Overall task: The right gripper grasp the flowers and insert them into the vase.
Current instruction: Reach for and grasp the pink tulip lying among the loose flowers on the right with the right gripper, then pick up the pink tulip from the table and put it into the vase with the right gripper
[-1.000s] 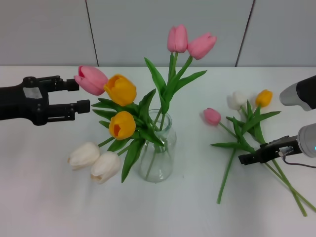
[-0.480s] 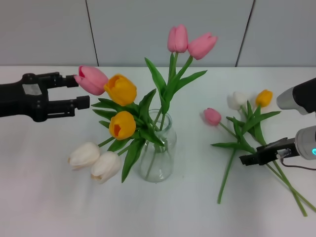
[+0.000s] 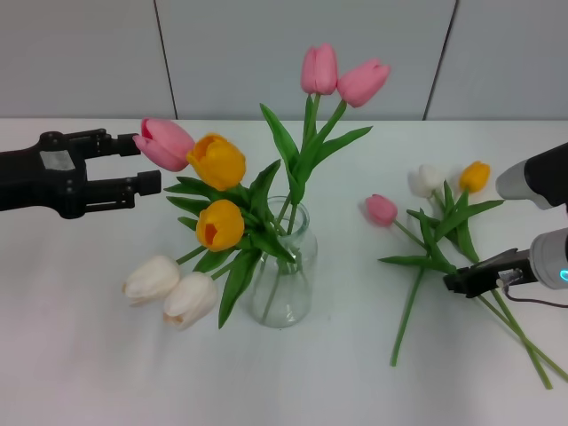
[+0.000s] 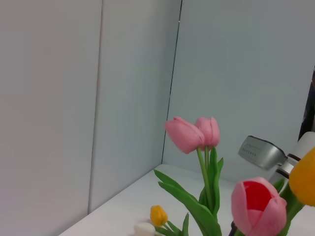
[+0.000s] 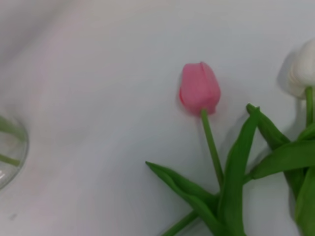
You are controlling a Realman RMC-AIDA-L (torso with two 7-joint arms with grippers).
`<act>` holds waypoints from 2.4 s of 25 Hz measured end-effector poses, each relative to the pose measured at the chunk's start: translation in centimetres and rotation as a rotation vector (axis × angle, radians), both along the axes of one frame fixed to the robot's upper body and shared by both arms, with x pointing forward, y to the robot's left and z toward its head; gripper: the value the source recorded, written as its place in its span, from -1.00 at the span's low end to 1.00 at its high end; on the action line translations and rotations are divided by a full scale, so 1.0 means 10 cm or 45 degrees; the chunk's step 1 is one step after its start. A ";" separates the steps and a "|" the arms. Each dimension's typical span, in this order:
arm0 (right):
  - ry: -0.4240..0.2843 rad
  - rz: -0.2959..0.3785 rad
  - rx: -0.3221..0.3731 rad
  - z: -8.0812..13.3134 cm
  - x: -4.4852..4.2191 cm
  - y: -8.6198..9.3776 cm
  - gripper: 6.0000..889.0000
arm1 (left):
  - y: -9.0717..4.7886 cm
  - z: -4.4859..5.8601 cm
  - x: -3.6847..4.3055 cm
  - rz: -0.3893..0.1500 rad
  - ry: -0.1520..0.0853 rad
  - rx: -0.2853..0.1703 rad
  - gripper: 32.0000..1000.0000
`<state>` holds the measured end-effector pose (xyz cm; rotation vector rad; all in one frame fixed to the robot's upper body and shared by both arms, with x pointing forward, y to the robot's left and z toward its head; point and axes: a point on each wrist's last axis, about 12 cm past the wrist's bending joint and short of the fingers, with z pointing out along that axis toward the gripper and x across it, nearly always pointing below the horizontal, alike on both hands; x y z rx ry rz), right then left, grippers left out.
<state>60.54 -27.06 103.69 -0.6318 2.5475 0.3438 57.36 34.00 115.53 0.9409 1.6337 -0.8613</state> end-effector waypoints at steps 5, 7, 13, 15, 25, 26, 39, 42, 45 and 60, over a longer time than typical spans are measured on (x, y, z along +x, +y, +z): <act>-0.004 -0.017 -0.005 -0.02 -0.014 -0.02 -0.72 | 0.01 0.00 -0.004 0.003 0.000 0.001 0.53; -0.006 -0.021 -0.004 -0.02 -0.016 -0.04 -0.76 | 0.01 0.00 -0.005 0.006 -0.001 -0.001 0.53; -0.014 -0.027 -0.005 -0.02 -0.018 -0.04 -0.86 | 0.04 0.00 -0.013 0.021 -0.002 -0.006 0.53; -0.042 -0.041 -0.010 0.01 -0.002 -0.08 -0.89 | 0.05 -0.01 -0.023 0.024 0.001 -0.006 0.53; -0.392 -0.100 0.293 0.56 -0.184 -0.51 -0.91 | 0.10 -0.04 -0.067 0.045 -0.003 -0.008 0.53; -0.462 -0.086 0.367 0.65 -0.223 -0.53 -0.91 | 0.11 -0.05 -0.078 0.048 -0.001 -0.009 0.53; -1.129 0.388 0.952 1.03 -0.674 -0.30 -0.91 | 0.14 -0.06 -0.094 0.058 -0.008 -0.005 0.53; -1.163 0.479 1.023 1.09 -0.585 -0.12 -0.91 | 0.15 -0.04 -0.093 0.067 -0.019 -0.014 0.53; -1.177 0.538 1.069 1.20 -0.419 0.06 -0.91 | 0.16 -0.04 -0.098 0.069 -0.020 -0.018 0.53; -1.148 0.499 1.187 1.57 0.311 0.90 -0.91 | 0.18 -0.06 -0.107 0.081 -0.016 -0.015 0.53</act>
